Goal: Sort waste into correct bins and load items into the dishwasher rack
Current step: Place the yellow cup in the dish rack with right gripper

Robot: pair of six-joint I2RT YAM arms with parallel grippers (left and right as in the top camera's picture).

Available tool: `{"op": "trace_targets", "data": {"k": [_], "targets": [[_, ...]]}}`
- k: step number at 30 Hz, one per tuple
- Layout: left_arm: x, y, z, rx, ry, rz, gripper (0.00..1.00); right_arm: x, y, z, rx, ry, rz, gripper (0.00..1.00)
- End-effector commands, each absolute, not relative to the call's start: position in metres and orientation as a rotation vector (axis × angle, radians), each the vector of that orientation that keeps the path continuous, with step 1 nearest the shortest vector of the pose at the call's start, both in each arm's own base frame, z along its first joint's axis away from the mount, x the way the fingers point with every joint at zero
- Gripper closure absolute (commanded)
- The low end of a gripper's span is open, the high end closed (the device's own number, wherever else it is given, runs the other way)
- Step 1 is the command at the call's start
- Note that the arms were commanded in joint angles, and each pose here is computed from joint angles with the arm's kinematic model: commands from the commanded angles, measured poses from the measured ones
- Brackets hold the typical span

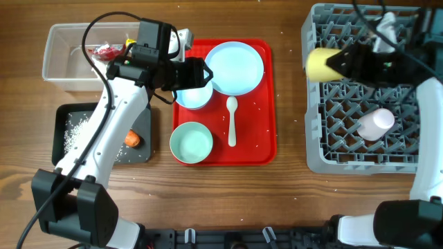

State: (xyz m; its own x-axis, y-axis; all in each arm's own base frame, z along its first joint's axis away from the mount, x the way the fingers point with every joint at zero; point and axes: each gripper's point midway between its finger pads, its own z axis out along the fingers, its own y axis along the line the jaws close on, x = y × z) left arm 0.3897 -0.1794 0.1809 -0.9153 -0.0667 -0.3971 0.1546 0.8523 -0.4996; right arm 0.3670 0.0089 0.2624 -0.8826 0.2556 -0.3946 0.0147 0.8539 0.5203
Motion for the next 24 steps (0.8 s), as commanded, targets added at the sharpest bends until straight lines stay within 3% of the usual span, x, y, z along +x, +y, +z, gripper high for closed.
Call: {"op": "trace_targets", "data": {"k": [1,16,24], "targets": [[0.389,-0.175,0.172,0.068,2.645,-0.628,0.41,0.360,-0.037,0.272,0.382,2.588,0.485,0.57],[0.367,-0.170,0.108,0.091,2.727,-0.421,0.38,0.283,-0.208,0.243,1.137,2.550,-0.038,0.57],[0.362,-0.168,0.098,0.091,2.741,-0.416,0.36,0.282,-0.246,0.189,1.327,2.611,-0.034,0.57]]}}
